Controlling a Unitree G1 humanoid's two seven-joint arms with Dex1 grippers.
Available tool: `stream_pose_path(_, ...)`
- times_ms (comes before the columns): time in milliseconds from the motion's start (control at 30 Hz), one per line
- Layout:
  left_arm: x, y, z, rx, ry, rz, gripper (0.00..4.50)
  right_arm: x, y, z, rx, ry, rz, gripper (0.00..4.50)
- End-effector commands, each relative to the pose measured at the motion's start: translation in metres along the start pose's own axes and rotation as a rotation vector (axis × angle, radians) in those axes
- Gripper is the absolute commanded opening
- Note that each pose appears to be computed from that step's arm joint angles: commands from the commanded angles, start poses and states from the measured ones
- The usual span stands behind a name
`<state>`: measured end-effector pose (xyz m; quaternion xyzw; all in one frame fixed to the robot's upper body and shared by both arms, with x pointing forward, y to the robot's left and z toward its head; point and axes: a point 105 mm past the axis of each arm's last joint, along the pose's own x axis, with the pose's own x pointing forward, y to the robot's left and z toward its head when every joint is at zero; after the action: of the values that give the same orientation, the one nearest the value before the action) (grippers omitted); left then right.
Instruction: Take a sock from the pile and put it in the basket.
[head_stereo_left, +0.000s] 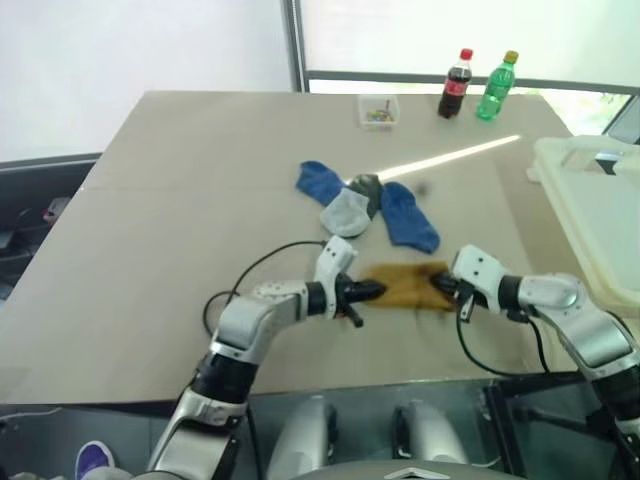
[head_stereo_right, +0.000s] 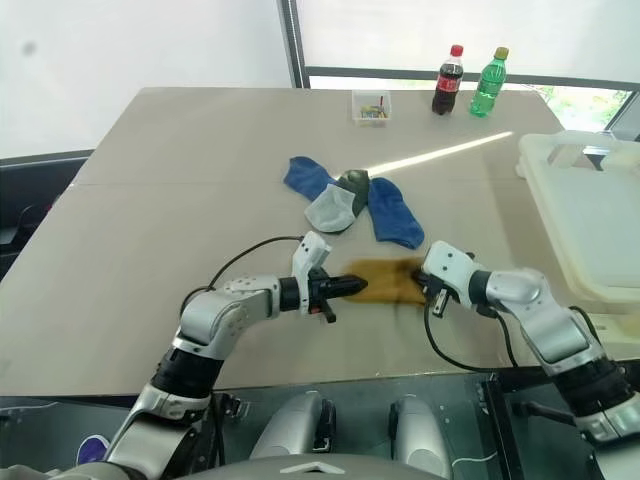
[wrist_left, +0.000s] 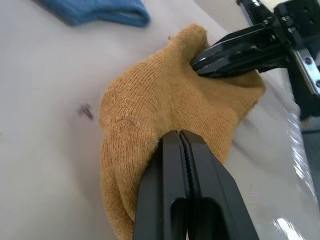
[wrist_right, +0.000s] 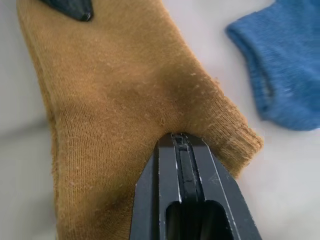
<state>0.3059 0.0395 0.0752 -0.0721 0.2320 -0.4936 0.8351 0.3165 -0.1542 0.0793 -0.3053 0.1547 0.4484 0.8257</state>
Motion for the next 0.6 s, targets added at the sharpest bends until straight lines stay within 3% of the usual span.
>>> stream_pose_path(33, -0.001, 0.008, 0.013, 0.014, -0.027, 0.048, 0.07, -0.003, -0.004, -0.027, 0.08, 0.096, 0.029, 0.0)
stream_pose_path(233, -0.02, -0.007, 0.029, 0.014, -0.11, -0.07, 0.07, -0.012, 0.005, -0.01, 0.064, 0.024, 0.067, 0.0)
stream_pose_path(267, -0.026, -0.009, 0.032, 0.02, -0.122, -0.075, 0.45, -0.014, 0.004, -0.006, 0.08, -0.001, 0.055, 0.42)
stream_pose_path(333, -0.042, -0.008, 0.045, 0.052, -0.192, -0.062, 0.76, -0.027, 0.0, 0.015, 0.101, -0.109, 0.001, 0.72)
stream_pose_path(433, -0.061, -0.007, 0.053, 0.06, -0.222, -0.067, 2.06, -0.043, -0.002, 0.035, 0.137, -0.207, -0.059, 2.07)
stream_pose_path(500, -0.067, -0.002, 0.051, 0.055, -0.208, -0.064, 2.08, -0.048, 0.001, 0.04, 0.165, -0.229, -0.06, 2.93)
stream_pose_path(600, -0.07, 0.015, 0.036, 0.073, -0.141, -0.013, 2.08, -0.048, 0.01, 0.033, 0.178, -0.204, -0.06, 2.62)
